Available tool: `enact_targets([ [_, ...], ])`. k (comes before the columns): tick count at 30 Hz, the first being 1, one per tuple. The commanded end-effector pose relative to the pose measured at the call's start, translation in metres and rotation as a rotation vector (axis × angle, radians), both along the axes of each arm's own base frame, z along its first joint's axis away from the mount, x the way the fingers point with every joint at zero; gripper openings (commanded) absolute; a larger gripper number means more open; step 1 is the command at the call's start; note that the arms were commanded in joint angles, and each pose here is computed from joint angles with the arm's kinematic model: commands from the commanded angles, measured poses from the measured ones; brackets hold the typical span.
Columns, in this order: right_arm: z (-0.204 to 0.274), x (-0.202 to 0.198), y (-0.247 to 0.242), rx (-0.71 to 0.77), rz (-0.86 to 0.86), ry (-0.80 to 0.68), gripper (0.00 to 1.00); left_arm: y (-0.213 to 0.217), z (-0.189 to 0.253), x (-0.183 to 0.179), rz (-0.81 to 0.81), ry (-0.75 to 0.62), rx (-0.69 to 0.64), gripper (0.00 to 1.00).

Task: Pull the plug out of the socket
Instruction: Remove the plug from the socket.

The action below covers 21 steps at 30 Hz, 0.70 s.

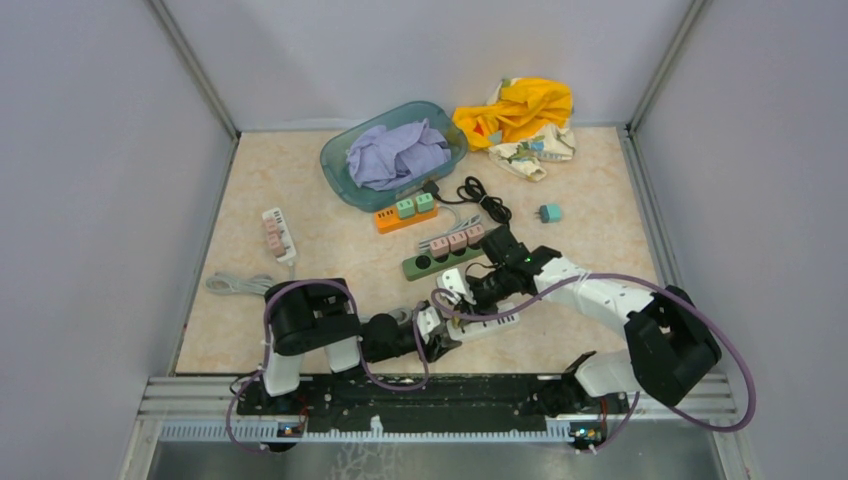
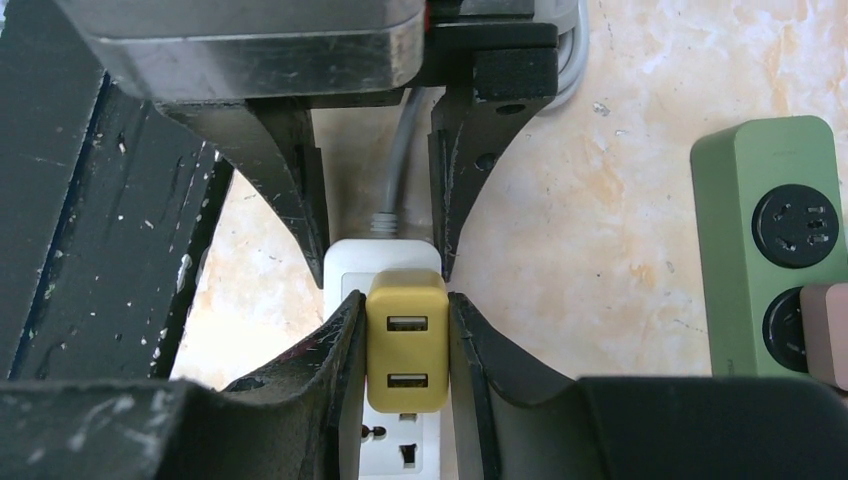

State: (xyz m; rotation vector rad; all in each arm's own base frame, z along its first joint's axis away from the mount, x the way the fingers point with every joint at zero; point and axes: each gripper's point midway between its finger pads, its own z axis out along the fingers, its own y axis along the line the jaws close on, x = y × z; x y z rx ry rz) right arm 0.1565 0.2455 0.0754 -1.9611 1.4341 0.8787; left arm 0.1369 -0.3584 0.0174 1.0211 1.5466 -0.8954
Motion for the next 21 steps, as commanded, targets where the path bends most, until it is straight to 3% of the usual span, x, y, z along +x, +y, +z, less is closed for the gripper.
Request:
enact_targets([
  [1, 0.021, -0.007, 0.005, 0.091, 0.061, -0.007, 0.0, -0.002, 0.03, 0.002, 0.008, -0.012, -0.138, 0.0],
  [21, 0.028, 0.015, 0.019, 0.104, -0.06, -0.066, 0.0, -0.005, 0.026, 0.001, -0.006, -0.001, -0.124, 0.0],
])
